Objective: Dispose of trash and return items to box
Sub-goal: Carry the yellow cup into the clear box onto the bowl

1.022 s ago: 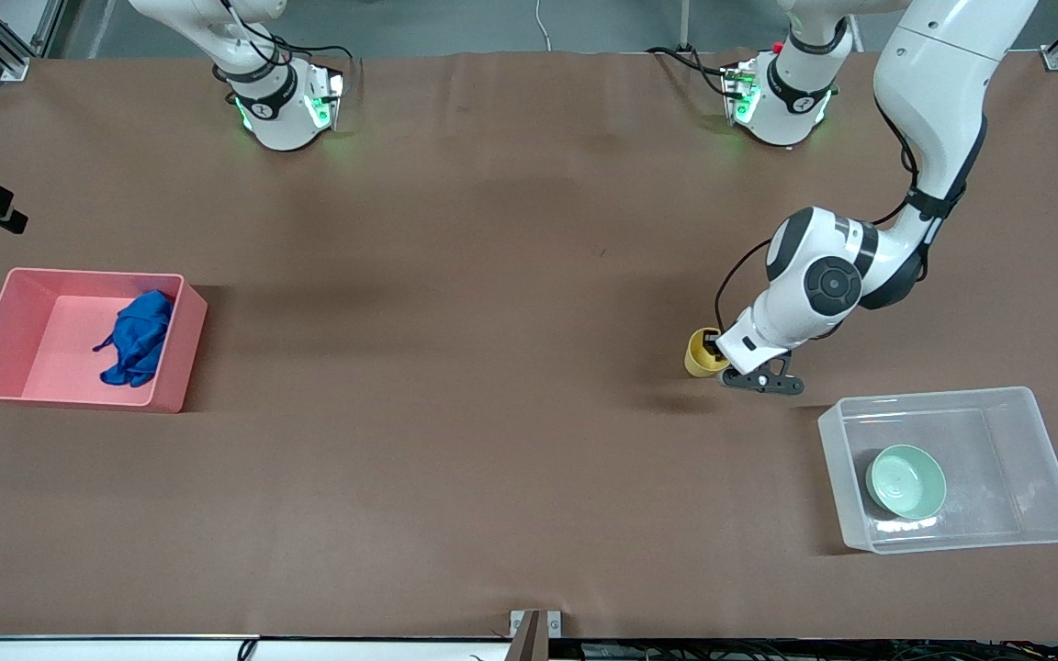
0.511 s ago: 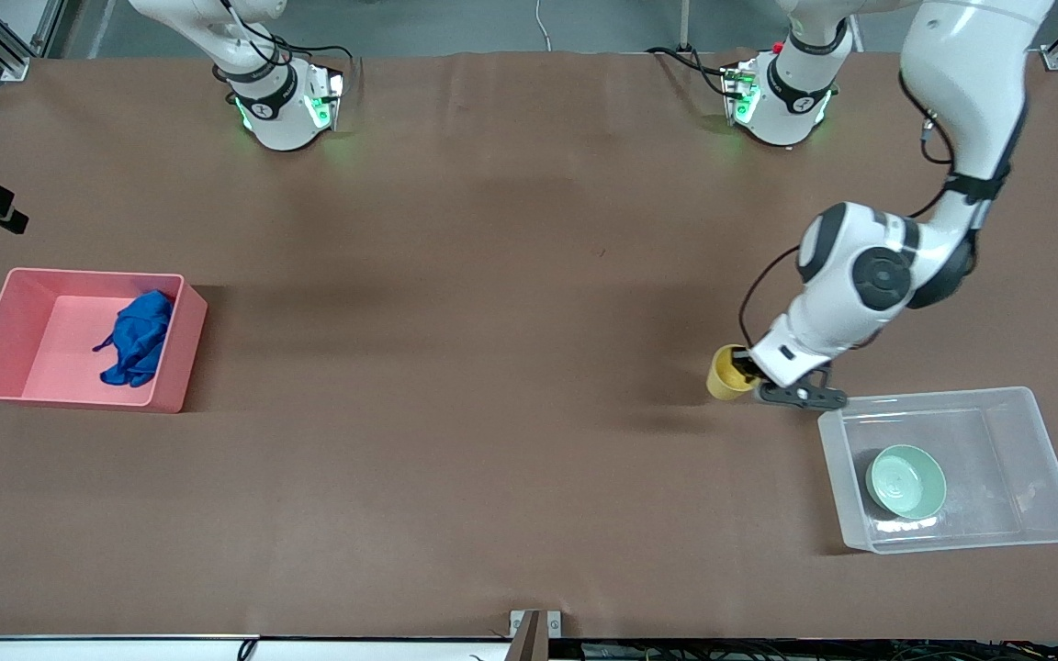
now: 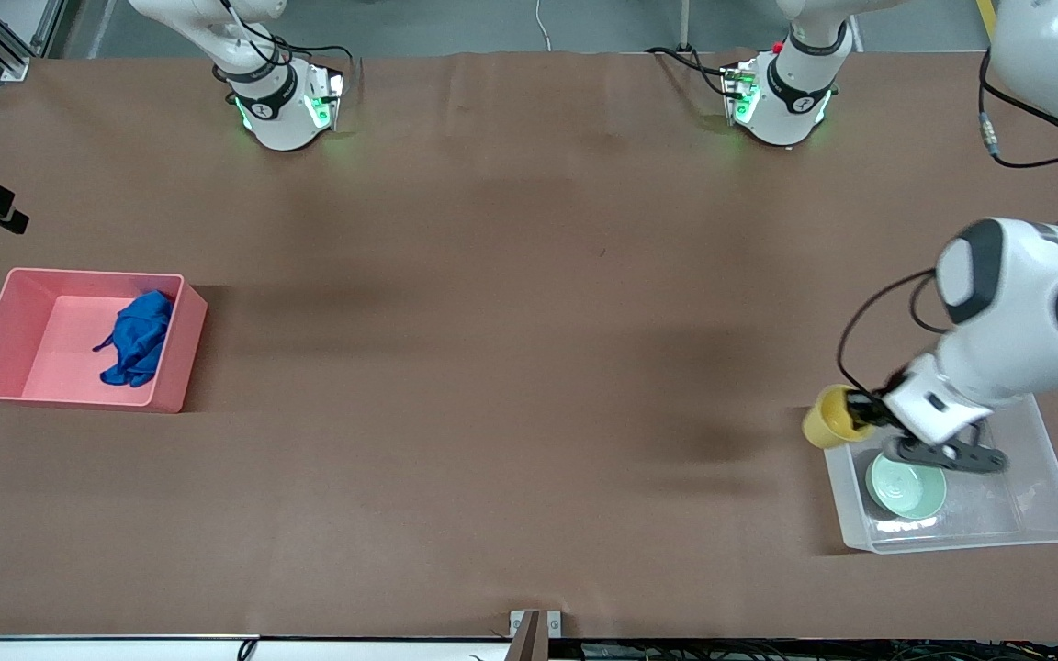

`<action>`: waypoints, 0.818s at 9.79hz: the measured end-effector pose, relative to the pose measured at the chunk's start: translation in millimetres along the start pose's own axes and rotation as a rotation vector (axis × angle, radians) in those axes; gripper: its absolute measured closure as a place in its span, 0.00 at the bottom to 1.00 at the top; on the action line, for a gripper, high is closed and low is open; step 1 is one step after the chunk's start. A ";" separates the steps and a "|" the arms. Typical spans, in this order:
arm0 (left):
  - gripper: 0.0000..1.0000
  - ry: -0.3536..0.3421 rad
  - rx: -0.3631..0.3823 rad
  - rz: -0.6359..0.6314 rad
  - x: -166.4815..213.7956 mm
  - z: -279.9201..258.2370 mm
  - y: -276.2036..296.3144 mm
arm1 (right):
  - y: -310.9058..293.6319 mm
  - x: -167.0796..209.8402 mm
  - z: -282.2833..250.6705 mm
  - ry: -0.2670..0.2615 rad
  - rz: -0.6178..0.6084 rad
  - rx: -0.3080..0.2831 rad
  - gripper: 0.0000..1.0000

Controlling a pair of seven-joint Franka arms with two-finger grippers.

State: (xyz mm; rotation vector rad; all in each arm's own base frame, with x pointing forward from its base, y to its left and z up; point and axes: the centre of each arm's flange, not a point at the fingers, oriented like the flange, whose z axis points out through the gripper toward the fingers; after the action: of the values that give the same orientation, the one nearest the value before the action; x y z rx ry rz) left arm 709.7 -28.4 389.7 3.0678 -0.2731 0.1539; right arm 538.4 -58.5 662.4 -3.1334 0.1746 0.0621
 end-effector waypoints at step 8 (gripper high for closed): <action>0.97 -0.031 0.063 0.138 15.0 78.3 -137.0 | 0.0 -0.3 -0.1 0.000 0.000 0.000 0.00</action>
State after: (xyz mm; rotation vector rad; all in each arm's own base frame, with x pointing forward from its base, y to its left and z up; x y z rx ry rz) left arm 756.3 98.4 306.8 3.1154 -0.4908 0.1232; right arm 538.1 -58.5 662.6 -3.1334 0.1745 0.0619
